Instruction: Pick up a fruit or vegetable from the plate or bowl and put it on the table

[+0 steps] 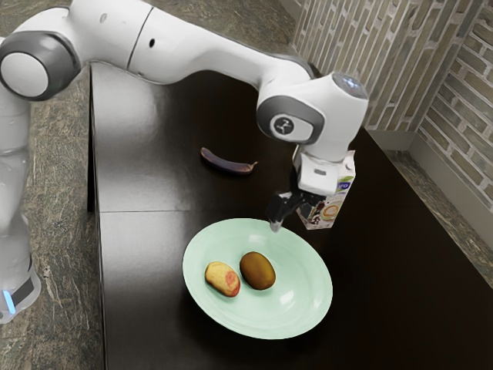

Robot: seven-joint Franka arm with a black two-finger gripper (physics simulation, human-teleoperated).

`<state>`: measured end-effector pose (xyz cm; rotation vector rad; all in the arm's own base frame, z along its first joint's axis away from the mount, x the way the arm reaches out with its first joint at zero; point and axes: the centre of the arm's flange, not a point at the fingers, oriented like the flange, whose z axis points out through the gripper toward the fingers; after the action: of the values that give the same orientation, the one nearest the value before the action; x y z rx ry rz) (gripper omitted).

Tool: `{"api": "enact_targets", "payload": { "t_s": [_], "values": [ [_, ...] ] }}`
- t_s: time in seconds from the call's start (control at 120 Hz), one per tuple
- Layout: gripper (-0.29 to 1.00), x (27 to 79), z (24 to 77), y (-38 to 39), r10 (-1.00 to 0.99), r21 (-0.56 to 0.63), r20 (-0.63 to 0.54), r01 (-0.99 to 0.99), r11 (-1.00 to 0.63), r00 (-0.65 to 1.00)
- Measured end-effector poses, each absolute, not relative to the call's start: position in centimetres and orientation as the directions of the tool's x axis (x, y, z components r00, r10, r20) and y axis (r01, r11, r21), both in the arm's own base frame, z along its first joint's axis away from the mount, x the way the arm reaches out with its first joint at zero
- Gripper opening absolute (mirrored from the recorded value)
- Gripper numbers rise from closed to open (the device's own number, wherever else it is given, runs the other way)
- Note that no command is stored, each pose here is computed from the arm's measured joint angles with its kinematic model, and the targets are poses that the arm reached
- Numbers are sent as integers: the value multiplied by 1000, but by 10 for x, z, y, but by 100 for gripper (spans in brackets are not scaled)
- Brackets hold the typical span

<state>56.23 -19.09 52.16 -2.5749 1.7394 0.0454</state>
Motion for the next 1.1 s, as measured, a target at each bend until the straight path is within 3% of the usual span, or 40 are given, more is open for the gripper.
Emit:
{"api": "enact_targets", "payload": {
  "t_s": [0.408, 1.1],
  "values": [
    [70, 504, 505, -209, -956, 52, -30, -954, -294, 293],
    [70, 516, 473, -221, -970, 62, 15, -968, -243, 244]
  ]
}}
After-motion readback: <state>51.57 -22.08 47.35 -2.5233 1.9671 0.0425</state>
